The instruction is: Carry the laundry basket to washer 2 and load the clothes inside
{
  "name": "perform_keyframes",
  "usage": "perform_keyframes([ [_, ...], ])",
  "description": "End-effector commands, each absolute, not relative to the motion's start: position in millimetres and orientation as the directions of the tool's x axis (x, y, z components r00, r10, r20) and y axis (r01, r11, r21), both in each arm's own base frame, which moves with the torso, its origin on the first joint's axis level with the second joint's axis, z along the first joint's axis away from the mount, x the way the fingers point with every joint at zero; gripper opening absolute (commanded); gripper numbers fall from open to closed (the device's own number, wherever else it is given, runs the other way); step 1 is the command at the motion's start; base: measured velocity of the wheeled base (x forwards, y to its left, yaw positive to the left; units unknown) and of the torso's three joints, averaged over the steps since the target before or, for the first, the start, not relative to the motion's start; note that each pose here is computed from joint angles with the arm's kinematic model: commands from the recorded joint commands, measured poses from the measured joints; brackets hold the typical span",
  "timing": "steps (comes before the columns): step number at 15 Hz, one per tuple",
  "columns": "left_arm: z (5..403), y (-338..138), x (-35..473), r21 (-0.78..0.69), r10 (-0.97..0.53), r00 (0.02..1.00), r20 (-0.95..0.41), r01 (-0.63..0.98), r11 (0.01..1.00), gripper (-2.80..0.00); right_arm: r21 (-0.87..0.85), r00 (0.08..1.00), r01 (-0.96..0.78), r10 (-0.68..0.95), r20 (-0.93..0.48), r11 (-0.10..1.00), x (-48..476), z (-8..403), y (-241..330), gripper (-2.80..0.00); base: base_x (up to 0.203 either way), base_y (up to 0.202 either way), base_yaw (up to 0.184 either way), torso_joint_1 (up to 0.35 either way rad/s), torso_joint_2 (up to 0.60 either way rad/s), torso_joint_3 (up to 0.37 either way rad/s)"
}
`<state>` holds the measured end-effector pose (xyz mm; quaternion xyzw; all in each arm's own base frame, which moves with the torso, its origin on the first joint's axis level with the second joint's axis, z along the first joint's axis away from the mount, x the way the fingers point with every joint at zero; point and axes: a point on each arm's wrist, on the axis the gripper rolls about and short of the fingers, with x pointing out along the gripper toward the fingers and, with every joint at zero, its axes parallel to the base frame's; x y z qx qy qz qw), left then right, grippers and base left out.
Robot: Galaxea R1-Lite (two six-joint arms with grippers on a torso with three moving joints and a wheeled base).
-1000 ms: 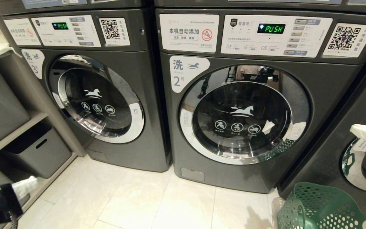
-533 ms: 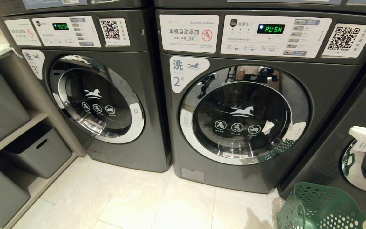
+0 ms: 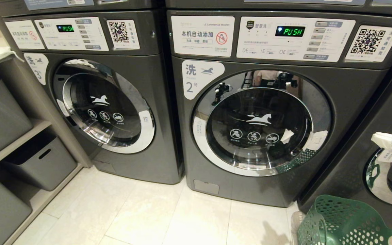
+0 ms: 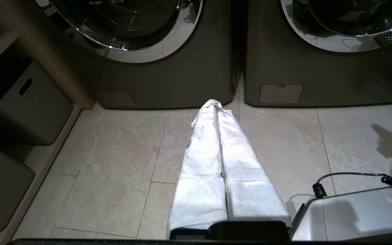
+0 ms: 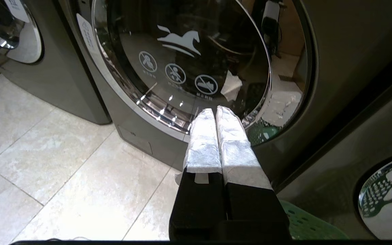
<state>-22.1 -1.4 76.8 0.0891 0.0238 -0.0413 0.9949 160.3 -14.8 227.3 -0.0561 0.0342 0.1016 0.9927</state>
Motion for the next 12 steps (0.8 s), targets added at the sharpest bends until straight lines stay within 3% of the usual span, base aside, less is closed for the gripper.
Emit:
perform_keyframes([
  [1,76,-1,-25,0.085,-0.064,0.997,-0.050,0.069,0.994,-2.80,-0.114,0.970,-0.240,0.235,-0.052,0.964,165,236,-9,-2.80,0.000,0.000,0.000,0.000,0.00,0.000],
  [5,75,0,-25,0.038,-0.020,0.998,-0.052,0.022,0.999,-2.80,-0.125,0.967,-0.255,0.253,-0.032,0.959,175,247,-6,-2.80,0.000,0.000,0.000,0.000,0.00,0.000],
  [9,77,-1,-24,0.196,-0.072,0.997,-0.030,0.077,0.978,-2.80,-0.128,0.968,-0.251,0.250,-0.019,0.960,192,257,-7,-2.80,0.000,0.000,0.000,0.000,0.00,0.000],
  [12,75,-1,-24,0.068,-0.053,0.998,-0.030,0.055,0.996,-2.80,-0.150,0.961,-0.258,0.269,0.061,0.954,209,286,-4,-2.80,0.000,0.000,0.000,0.000,0.00,0.000],
])
